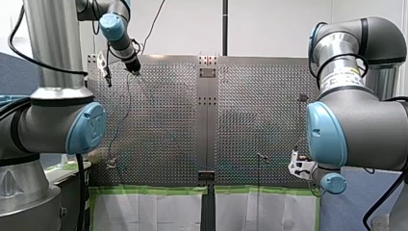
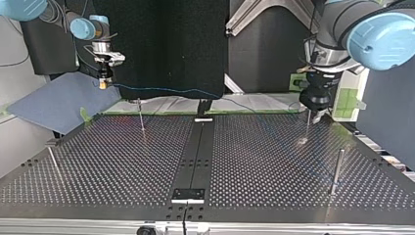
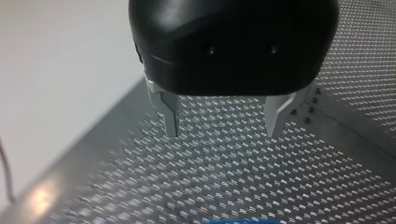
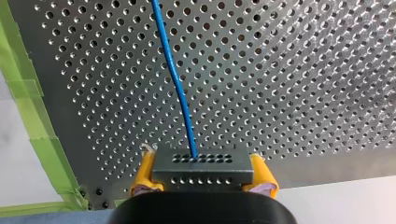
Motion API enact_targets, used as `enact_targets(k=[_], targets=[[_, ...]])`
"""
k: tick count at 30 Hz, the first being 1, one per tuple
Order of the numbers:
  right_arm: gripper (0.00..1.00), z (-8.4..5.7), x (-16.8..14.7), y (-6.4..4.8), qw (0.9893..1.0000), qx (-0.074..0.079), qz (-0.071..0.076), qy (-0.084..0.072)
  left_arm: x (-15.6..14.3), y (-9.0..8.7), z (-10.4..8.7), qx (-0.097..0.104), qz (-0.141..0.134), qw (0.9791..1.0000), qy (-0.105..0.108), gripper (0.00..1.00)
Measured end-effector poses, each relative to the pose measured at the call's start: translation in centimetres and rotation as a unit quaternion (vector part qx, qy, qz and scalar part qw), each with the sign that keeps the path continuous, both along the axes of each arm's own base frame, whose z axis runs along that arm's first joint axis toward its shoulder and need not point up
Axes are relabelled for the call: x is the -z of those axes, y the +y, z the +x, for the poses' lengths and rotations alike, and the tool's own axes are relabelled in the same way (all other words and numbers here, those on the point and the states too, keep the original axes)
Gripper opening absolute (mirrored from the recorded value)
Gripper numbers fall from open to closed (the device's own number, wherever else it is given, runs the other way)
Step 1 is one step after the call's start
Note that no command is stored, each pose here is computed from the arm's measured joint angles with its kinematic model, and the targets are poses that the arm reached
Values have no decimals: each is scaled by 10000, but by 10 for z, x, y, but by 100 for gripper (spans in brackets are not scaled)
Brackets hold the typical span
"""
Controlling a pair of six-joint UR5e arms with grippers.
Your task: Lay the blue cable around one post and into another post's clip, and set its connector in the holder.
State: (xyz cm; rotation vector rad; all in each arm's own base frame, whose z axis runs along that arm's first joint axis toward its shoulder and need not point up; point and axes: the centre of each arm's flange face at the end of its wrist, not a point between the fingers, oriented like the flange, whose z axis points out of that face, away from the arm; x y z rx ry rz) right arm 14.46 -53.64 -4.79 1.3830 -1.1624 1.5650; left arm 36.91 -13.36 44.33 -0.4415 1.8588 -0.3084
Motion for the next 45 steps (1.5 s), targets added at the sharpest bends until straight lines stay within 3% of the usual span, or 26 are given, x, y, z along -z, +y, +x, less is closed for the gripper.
enact_targets(k=[2, 8, 12, 18, 23, 26, 40, 45], targets=[[0, 0, 0, 0, 10000, 1, 4, 3, 12, -5, 2, 25, 16, 10000, 83, 90], [0, 0, 1, 2, 10000, 4, 42, 43, 53, -27, 5, 416, 122, 9985, 344, 90], [0, 2, 3, 4, 9998, -37, 85, 169, 80, -42, 4, 687, 273, 9960, 502, 90], [0, 4, 5, 8, 9991, -124, 69, 394, 104, -64, 8, 1019, 370, 9926, 546, 90], [0, -1, 5, 12, 9991, -67, -4, 430, 118, -81, 12, 1280, 509, 9891, 528, 90], [0, -3, 2, 11, 9990, -51, -83, 428, 127, -92, 13, 1455, 606, 9862, 509, 90], [0, -4, -43, -3, 9989, -62, -337, 305, 171, -145, 13, 2247, 1051, 9679, 393, 90], [0, -3, -51, -4, 9989, 0, -366, 299, 187, -163, 11, 2398, 1120, 9637, 356, 90]])
